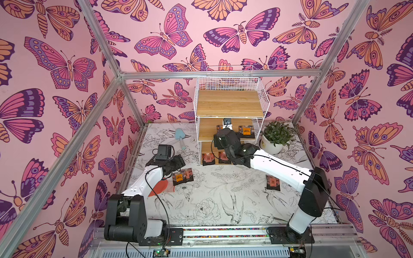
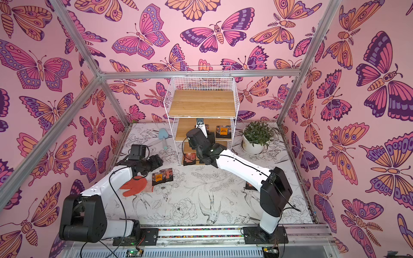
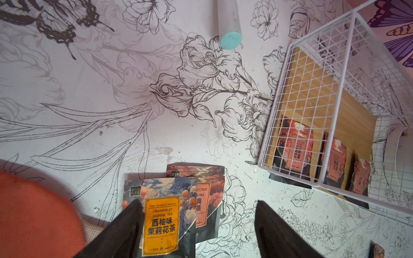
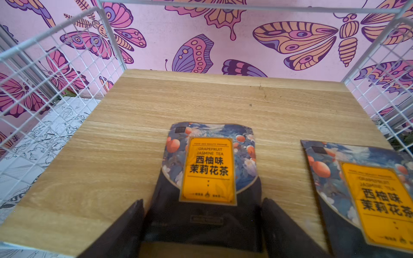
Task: Remove the tea bags from the shelf
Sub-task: Pick up the tea bag from the shelf, then place the tea bag at the center of the board, then pick up the tea bag from the shelf.
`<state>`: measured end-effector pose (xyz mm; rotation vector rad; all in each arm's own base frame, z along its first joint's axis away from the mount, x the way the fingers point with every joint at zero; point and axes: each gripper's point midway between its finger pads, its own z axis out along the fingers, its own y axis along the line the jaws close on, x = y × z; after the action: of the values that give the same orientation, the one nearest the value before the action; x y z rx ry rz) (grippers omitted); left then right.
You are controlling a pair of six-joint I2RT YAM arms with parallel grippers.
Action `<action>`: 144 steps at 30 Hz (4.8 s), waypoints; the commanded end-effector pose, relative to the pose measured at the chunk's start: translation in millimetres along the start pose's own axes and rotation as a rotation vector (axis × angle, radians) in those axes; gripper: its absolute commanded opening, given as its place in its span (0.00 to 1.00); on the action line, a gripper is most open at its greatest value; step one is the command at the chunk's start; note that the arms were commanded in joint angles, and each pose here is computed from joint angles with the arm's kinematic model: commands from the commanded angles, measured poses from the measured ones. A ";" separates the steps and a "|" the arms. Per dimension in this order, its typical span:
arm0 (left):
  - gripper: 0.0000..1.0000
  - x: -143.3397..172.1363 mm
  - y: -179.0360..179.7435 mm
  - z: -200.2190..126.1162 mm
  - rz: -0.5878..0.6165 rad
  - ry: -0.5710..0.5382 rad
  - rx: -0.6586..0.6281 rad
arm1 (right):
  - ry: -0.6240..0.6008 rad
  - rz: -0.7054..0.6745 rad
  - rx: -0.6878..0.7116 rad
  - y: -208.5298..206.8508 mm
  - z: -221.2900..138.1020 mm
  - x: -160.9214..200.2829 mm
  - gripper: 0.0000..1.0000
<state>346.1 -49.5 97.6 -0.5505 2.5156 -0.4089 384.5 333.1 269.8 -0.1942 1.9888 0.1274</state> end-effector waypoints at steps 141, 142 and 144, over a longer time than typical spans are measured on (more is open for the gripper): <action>0.77 27.9 -205.2 -151.4 0.496 -0.262 0.116 | 0.479 0.422 0.150 -253.8 -78.0 131.9 0.67; 0.77 27.0 -217.5 -152.0 0.516 -0.268 0.124 | 0.461 0.435 0.152 -257.2 -78.1 128.7 0.68; 0.78 26.6 -241.9 -152.5 0.564 -0.288 0.134 | 0.432 0.456 0.146 -261.4 -77.3 125.4 0.71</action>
<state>305.8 -232.5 304.2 0.0692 2.2307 -0.3476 309.8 53.9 181.1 0.3514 2.4851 0.1983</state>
